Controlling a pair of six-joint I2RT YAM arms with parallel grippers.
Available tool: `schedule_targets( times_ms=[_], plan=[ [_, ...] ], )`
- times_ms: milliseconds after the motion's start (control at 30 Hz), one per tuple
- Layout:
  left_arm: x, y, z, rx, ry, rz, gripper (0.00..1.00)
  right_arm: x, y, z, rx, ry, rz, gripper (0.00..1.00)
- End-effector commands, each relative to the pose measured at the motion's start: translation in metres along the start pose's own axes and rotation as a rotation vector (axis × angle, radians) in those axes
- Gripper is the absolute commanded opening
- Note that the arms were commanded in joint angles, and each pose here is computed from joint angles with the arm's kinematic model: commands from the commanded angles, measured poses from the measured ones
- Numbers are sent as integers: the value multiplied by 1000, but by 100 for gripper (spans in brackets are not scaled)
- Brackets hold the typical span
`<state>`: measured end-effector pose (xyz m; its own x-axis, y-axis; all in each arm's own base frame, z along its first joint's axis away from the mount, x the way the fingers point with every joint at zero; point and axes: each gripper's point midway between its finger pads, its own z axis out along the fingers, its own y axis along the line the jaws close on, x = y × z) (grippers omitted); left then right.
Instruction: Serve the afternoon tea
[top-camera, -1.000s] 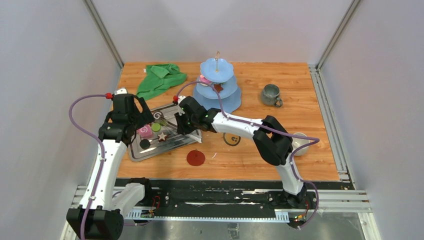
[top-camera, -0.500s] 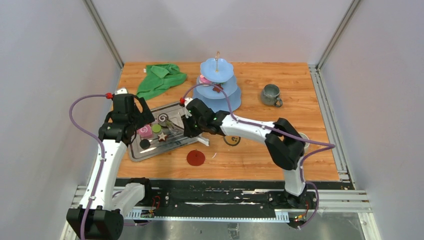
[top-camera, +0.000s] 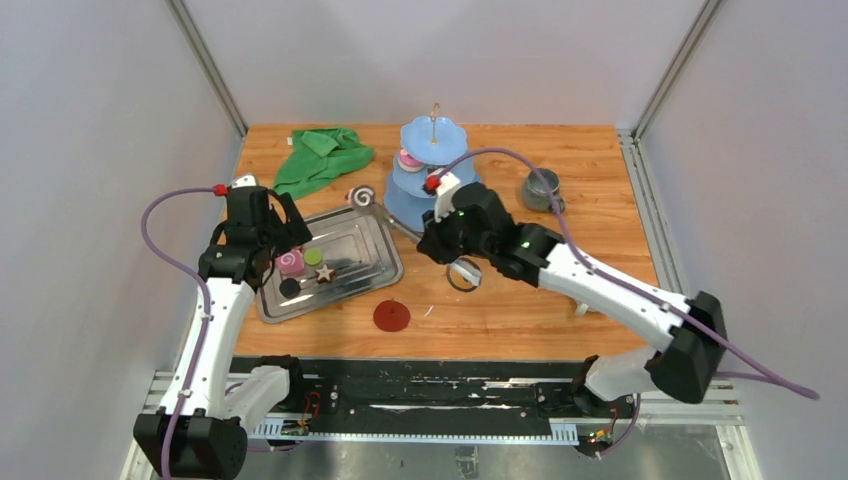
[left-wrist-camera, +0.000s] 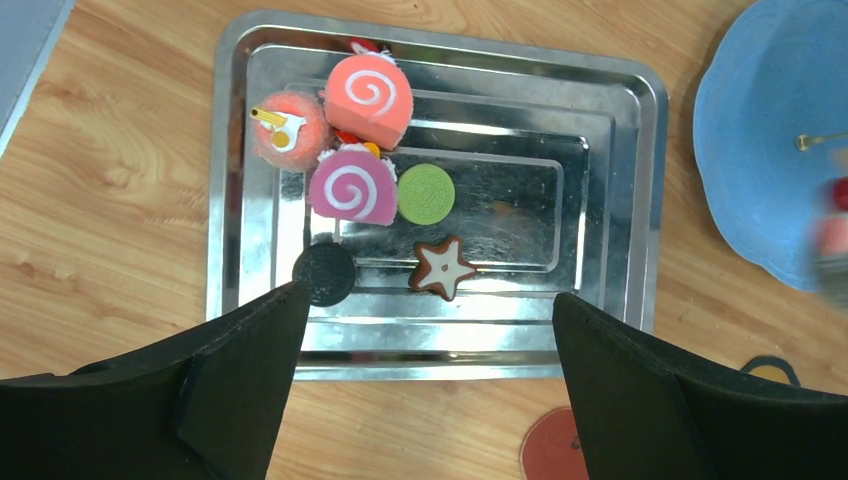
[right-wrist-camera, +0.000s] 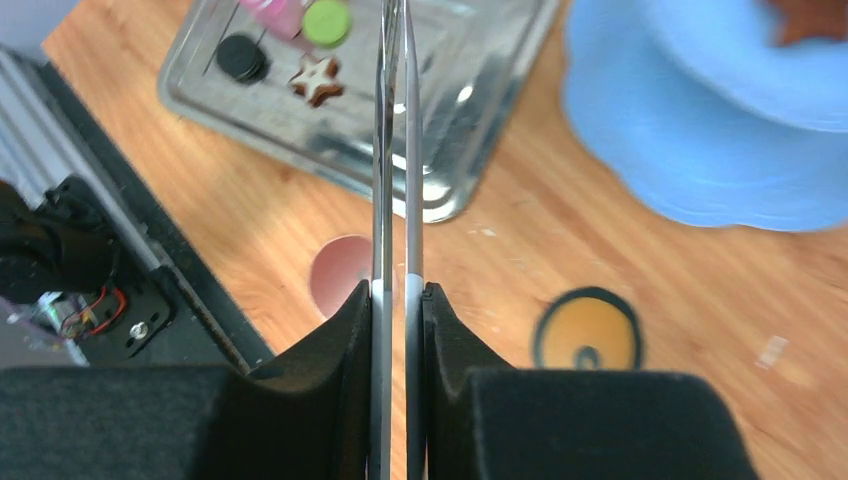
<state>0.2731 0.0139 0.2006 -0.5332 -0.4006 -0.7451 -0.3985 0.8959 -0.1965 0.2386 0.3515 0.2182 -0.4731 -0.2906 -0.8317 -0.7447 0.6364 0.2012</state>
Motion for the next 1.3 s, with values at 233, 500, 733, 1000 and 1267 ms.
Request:
schedule_targets(
  times_ms=[233,500,733,1000,1267],
  plan=[
    [-1,-9,8,47,-4,-12,96,-74,-93,-114,284,-256,24,1],
    [-3,-11,8,52,-4,-11,96,-80,-126,-148,422,-304,51,1],
    [-3,-11,9,53,-1,-10,96,-88,-157,-154,517,-330,94,1],
    [-3,-9,6,47,-5,-8,96,-97,-181,-130,500,-330,151,1],
    [-1,-8,5,41,-3,-8,96,-98,-181,-88,404,-270,161,1]
  ],
)
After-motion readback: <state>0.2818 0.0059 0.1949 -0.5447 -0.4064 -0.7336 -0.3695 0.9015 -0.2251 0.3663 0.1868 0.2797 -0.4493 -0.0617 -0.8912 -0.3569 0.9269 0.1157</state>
